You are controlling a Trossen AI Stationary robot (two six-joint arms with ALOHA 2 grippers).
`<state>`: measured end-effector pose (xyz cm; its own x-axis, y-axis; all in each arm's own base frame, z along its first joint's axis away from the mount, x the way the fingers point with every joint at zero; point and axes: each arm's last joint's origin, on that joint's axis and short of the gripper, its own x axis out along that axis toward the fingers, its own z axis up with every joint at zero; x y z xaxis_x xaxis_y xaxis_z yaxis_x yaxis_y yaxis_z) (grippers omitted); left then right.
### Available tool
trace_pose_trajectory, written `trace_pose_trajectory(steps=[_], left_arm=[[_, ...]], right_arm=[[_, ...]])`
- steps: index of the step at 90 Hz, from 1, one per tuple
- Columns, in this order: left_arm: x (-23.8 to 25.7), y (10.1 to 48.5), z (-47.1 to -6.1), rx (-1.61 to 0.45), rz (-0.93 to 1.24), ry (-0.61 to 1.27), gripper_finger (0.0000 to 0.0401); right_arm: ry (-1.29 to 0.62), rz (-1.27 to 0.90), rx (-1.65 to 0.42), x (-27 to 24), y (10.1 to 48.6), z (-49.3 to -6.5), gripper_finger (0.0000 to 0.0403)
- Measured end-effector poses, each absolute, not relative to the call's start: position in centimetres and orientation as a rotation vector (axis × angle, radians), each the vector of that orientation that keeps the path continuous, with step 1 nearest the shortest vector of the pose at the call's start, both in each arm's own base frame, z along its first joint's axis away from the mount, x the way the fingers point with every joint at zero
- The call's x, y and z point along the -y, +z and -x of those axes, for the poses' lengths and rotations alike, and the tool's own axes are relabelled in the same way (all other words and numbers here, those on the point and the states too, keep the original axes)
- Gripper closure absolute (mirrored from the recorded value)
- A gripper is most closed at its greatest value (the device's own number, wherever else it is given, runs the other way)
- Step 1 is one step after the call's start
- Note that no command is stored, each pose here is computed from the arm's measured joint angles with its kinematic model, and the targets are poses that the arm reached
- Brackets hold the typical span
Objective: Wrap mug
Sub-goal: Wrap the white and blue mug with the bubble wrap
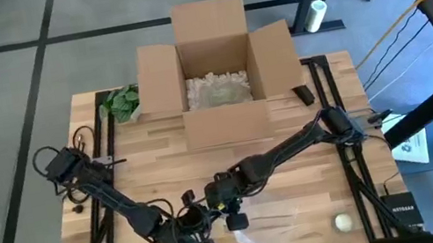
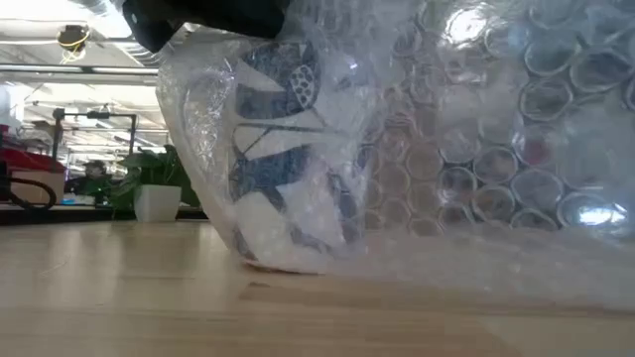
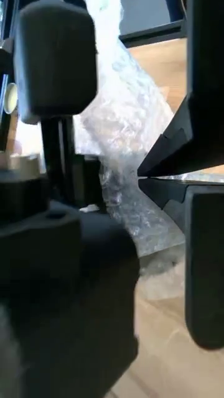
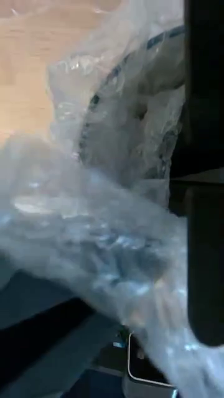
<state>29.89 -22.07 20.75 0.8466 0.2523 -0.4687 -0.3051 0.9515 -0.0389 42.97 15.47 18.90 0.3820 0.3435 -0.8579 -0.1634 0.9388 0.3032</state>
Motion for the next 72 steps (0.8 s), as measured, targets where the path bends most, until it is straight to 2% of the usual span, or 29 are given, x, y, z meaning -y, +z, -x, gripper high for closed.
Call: trace_pose_trajectory(steps=[12,30,48,58,72], left_arm=[[21.3,20.4,-29.9,-0.514,0.167,0.344,0.0401],[21.0,20.3,-30.1,-0.565,0.212,0.310,0.0401],[21.0,20.2,-30.1,-0.582,0.219,0.299,0.0401],[21.0,20.2,-30.1,-0.586,0.224,0.295,0.0401],[20.9,20.2,-30.2,-0.587,0.223,0.294,0.0401]], right_arm=[[0.329,-0.182,-1.131,-15.5,18.9,-43.0,0.0403],[0.317,-0.168,-1.160,-15.6,19.9,-43.1,0.0403],[0.201,-0.040,-1.204,-15.7,23.3,-42.6,0.0403],[0.155,0.053,-1.136,-16.7,25.8,-42.5,0.0403],[0.219,0.119,-1.007,-18.8,27.8,-42.5,0.0403]])
